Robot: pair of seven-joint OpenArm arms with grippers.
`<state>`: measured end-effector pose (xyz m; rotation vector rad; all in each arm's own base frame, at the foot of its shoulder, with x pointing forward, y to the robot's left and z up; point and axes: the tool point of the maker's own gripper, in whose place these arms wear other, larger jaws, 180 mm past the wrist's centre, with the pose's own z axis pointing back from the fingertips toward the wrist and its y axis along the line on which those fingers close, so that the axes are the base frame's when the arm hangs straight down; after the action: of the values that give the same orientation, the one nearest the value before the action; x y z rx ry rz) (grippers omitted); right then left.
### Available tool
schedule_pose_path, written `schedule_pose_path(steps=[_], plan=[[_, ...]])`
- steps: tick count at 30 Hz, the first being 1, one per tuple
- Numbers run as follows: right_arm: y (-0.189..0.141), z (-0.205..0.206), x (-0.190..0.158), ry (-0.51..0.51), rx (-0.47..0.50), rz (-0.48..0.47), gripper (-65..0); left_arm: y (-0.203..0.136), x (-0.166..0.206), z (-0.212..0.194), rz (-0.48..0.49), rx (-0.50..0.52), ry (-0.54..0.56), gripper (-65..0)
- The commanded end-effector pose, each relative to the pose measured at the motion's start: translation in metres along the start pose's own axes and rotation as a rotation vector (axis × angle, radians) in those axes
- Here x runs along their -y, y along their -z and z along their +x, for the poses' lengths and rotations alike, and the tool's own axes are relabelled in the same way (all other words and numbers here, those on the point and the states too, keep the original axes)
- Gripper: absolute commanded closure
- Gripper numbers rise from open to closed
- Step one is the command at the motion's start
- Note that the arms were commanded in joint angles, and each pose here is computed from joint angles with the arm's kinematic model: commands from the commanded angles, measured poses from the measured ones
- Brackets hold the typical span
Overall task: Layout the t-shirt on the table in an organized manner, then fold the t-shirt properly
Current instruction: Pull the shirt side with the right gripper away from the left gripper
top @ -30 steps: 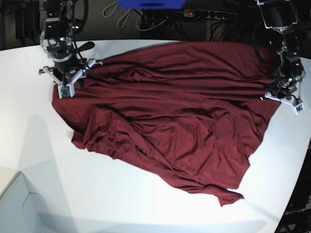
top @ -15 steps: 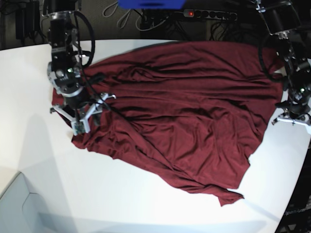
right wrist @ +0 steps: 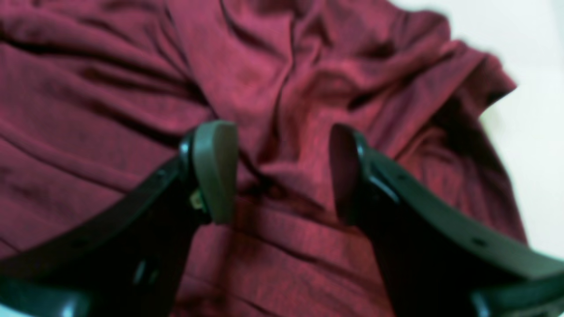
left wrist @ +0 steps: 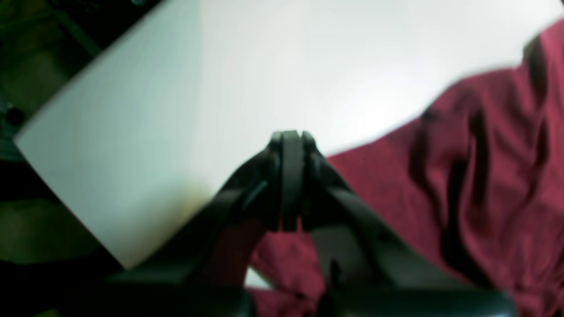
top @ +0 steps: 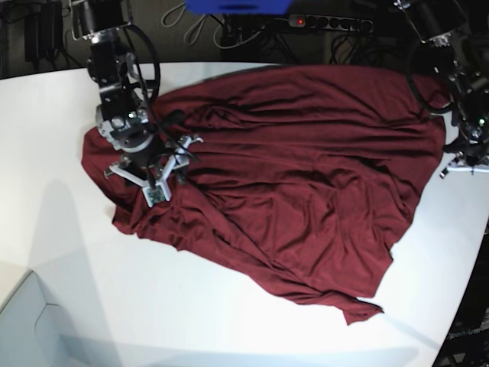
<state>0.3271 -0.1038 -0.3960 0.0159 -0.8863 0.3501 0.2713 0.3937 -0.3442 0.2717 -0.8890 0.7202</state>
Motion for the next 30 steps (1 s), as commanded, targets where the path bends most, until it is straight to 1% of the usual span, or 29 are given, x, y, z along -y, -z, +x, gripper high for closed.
schedule_pose_path(steps=[1, 4, 8, 12, 14, 17, 21, 24, 27, 30], plan=[[-0.001, 0.017, 0.005, -0.006, 0.054, -0.008, -33.0, -0.004, -0.007, 0.016, 0.015, 0.05, 0.011, -0.1], [0.006, 0.012, 0.007, -0.002, 0.036, -0.009, -31.4, -0.004, -0.012, 0.016, 0.024, 0.05, 0.006, -0.1], [0.016, 0.003, 0.009, 0.001, -0.002, -0.009, -27.3, -0.003, -0.014, 0.016, 0.028, 0.048, 0.009, -0.1], [0.019, 0.008, 0.012, 0.001, 0.005, -0.012, -21.9, -0.003, -0.015, 0.015, 0.031, 0.045, 0.009, -0.1], [0.018, 0.012, 0.013, 0.001, 0.016, -0.015, -19.0, -0.002, -0.015, 0.014, 0.031, 0.045, 0.007, -0.1], [0.015, 0.028, 0.015, -0.005, 0.091, -0.019, -14.3, -0.002, -0.014, 0.014, 0.03, 0.042, 0.006, -0.1], [0.013, 0.038, 0.017, -0.009, 0.144, -0.022, -9.0, -0.002, -0.014, 0.014, 0.03, 0.044, 0.006, -0.1], [0.015, 0.049, 0.02, -0.012, 0.165, -0.028, -7.1, -0.002, -0.015, 0.013, 0.032, 0.041, 0.006, -0.1], [0.02, 0.048, 0.023, -0.011, 0.156, -0.031, -7.1, -0.003, -0.018, 0.01, 0.036, 0.038, 0.012, -0.1], [0.025, 0.06, 0.03, -0.012, 0.171, -0.041, -6.9, -0.003, -0.02, 0.007, 0.04, 0.033, 0.017, -0.1]])
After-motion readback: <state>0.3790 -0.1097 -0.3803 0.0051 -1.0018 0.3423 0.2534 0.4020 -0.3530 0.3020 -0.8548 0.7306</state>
